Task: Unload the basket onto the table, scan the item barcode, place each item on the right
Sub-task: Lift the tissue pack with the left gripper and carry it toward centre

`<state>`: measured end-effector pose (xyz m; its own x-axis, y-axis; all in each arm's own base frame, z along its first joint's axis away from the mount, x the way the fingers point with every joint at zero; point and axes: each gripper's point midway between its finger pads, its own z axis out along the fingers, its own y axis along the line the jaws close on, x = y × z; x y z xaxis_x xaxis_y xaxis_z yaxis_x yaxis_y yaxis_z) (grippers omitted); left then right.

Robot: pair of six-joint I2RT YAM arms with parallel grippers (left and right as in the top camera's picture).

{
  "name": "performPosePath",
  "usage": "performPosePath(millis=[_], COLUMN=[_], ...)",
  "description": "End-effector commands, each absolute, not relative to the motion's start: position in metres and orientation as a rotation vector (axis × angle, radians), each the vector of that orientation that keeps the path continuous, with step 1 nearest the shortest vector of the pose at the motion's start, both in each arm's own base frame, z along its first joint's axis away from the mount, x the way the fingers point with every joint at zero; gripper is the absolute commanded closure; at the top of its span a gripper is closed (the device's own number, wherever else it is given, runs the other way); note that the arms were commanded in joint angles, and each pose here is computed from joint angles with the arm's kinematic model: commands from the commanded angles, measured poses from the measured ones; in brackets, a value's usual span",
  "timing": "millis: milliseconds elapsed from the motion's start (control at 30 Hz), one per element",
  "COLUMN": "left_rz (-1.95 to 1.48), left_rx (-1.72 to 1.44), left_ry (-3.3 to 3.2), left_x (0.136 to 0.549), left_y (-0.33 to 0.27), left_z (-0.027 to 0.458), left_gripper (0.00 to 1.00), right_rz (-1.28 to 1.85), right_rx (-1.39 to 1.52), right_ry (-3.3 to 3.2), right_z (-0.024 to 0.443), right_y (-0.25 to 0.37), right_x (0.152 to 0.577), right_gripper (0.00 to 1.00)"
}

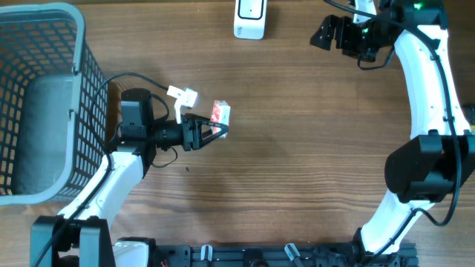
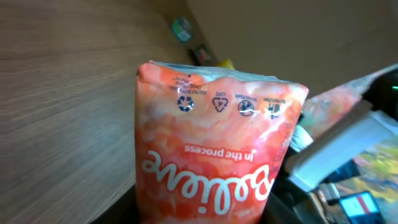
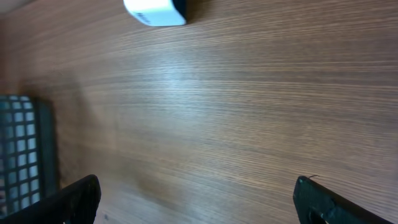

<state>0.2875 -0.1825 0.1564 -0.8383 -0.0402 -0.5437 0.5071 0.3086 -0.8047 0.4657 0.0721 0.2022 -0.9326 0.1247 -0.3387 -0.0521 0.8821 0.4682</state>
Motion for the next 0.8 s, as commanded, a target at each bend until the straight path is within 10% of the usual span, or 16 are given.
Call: performPosePath(millis=[0, 767], left_rz=[-1.322, 0.179], left_rx=[0.304, 0.292], left_ry=[2.181, 2.171], left_x=[0.316, 0.357], left_y=[-0.168, -0.135], left_z=[0.139, 0.101], left_gripper=[0.62, 0.60], right_rz=[0.749, 0.658], right_rx=[0.006, 0.002], right_ry=[2.683, 2.700], right_z=[0.198, 0.191], right_y=[0.080, 0.070], right_x=[0.467, 0.470], right_gripper=[0.00, 0.00])
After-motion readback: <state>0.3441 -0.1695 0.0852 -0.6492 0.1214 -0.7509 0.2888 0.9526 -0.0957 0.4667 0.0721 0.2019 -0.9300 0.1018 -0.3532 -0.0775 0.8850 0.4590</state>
